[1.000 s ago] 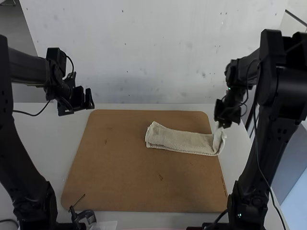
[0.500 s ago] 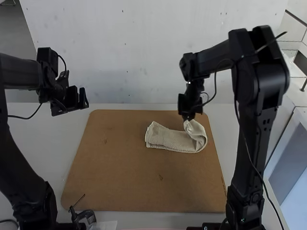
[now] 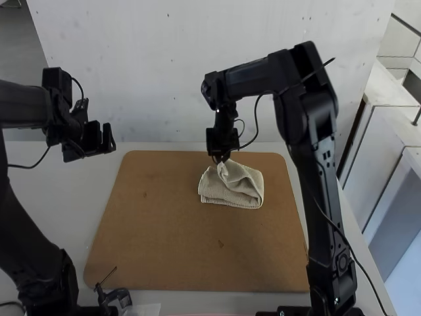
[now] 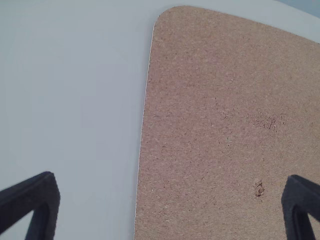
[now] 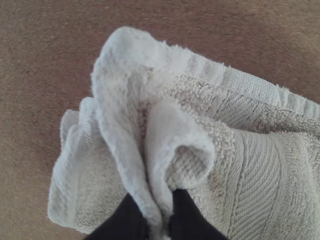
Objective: Fold the towel.
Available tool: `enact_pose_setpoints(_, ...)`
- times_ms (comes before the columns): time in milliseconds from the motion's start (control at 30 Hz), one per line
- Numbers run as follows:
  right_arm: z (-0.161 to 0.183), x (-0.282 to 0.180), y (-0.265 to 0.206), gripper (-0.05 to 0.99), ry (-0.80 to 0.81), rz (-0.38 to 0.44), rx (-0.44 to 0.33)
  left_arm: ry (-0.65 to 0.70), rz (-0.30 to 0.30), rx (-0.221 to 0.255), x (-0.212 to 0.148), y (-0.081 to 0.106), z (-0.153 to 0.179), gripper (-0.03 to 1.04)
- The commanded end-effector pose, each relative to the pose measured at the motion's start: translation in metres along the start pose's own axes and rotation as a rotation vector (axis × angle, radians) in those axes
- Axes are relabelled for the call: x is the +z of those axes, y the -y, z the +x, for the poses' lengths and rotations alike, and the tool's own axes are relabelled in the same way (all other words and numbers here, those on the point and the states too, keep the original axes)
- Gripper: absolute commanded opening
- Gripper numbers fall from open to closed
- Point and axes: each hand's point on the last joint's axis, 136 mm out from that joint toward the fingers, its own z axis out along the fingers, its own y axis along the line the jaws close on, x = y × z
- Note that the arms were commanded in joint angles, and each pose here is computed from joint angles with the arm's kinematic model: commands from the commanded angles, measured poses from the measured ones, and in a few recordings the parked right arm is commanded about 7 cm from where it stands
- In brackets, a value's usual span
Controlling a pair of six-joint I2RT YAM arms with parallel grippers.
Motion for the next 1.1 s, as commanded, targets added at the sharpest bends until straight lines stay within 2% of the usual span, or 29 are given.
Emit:
enact_pose_setpoints(0, -0.007, 0.002, -0.020, 0.02, 0.017, 0.001, -0.015, 0.027, 0.020, 0.014, -0.006, 0.002, -0.005, 1.01)
enact_pose_setpoints(233, -0.002, 0.015, -0.049, 0.02, 0.005, 0.012, -0.067, 0.030, 0.021, 0.019, -0.007, 0.003, -0.005, 1.01)
enact_pose_setpoints(333, -0.006, 0.014, -0.051, 0.03, 0.016, 0.012, -0.060, 0.023, 0.018, 0.025, -0.007, 0.001, -0.002, 1.01)
enact_pose_setpoints(367, -0.008, 0.011, -0.049, 0.17, 0.024, 0.008, -0.052, 0.024, 0.016, 0.025, -0.006, 0.000, -0.001, 1.01)
enact_pose_setpoints(467, -0.020, -0.013, -0.049, 0.87, 0.078, -0.025, -0.037, 0.020, 0.017, 0.032, -0.004, -0.001, 0.000, 1.01)
enact_pose_setpoints(500, -0.024, -0.022, -0.048, 0.95, 0.099, -0.037, -0.031, 0.018, 0.017, 0.032, -0.004, -0.001, 0.001, 1.01)
enact_pose_setpoints(600, -0.034, -0.050, -0.044, 0.96, 0.142, -0.077, -0.009, 0.016, 0.025, 0.035, -0.004, 0.001, 0.002, 1.01)
enact_pose_setpoints(700, -0.036, -0.065, -0.034, 0.94, 0.164, -0.089, 0.011, 0.018, 0.028, 0.039, -0.004, 0.004, 0.001, 1.01)
enact_pose_setpoints(767, -0.031, -0.066, -0.028, 0.80, 0.155, -0.082, 0.018, 0.018, 0.031, 0.041, -0.004, 0.005, 0.002, 1.01)
enact_pose_setpoints(800, -0.028, -0.061, -0.023, 0.65, 0.141, -0.069, 0.022, 0.018, 0.031, 0.041, -0.004, 0.005, 0.002, 1.01)
enact_pose_setpoints(833, -0.022, -0.055, -0.019, 0.43, 0.127, -0.052, 0.021, 0.016, 0.032, 0.041, -0.003, 0.006, 0.002, 1.01)
enact_pose_setpoints(867, -0.019, -0.050, -0.016, 0.26, 0.123, -0.030, 0.017, 0.014, 0.032, 0.040, -0.003, 0.006, 0.003, 1.01)
enact_pose_setpoints(900, -0.015, -0.044, -0.014, 0.11, 0.113, -0.013, 0.014, 0.014, 0.033, 0.041, -0.003, 0.006, 0.003, 1.01)
enact_pose_setpoints(933, -0.011, -0.037, -0.014, 0.01, 0.106, 0.000, 0.007, 0.013, 0.033, 0.041, -0.003, 0.006, 0.004, 1.01)
enact_pose_setpoints(1067, 0.002, -0.016, -0.022, 0.01, 0.066, 0.012, -0.022, 0.013, 0.033, 0.041, -0.002, 0.006, 0.005, 1.01)
